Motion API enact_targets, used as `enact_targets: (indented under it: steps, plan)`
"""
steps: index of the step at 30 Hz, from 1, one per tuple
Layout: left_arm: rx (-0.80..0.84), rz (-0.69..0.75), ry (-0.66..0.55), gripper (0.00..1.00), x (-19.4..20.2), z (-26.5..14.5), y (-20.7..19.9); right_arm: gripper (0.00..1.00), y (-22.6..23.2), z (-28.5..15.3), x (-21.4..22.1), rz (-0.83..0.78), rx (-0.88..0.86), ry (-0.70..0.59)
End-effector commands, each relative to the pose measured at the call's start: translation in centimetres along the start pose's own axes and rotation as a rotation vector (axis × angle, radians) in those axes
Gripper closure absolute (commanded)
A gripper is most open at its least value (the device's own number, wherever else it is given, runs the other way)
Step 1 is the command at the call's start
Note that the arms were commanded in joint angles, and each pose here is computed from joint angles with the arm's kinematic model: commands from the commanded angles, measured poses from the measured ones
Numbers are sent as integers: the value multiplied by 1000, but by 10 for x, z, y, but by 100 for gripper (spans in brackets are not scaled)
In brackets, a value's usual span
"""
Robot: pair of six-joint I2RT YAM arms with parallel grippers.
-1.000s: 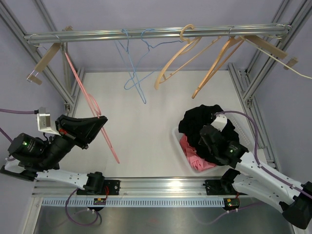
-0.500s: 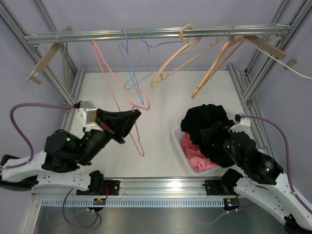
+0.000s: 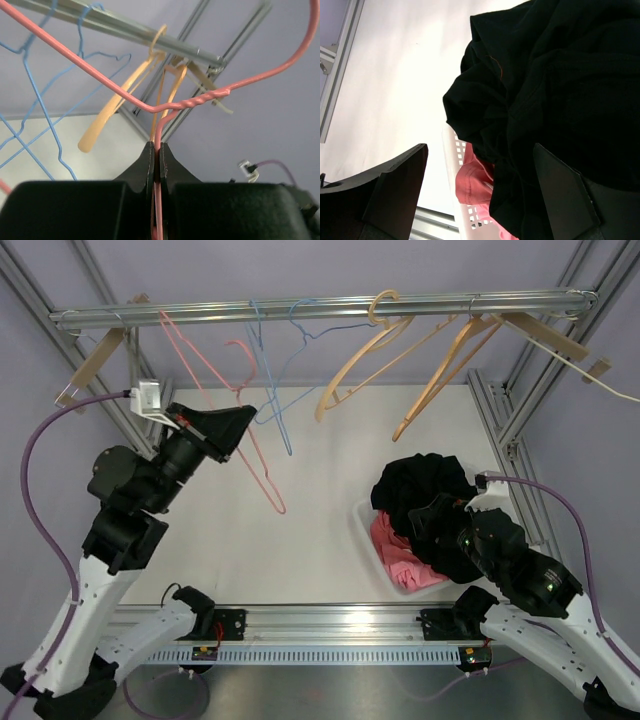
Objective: Remove the t-shirt from the hanger
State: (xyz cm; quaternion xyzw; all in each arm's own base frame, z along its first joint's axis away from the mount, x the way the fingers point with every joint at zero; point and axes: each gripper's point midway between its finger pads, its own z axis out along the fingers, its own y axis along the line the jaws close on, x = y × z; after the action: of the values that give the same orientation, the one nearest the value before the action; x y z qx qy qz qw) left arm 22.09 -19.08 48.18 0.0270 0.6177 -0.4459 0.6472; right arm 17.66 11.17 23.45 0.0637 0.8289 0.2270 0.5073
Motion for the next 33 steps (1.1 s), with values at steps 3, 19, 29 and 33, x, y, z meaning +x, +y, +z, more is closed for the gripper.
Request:
enact_targets:
  steps: [3, 19, 29, 33]
  plan:
    - [221, -253, 90, 100, -23, -3, -11, 5, 13, -5, -8, -21, -72, -13]
    - [135, -534, 51, 100, -47, 49, 90, 5, 21, -18, -13, -12, -142, -31]
    - [155, -596, 44, 100, -47, 70, 108, 4, 27, -15, -13, -11, -155, -20]
    - [111, -613, 40, 100, -43, 79, 128, 4, 25, -16, -13, -6, -148, -22]
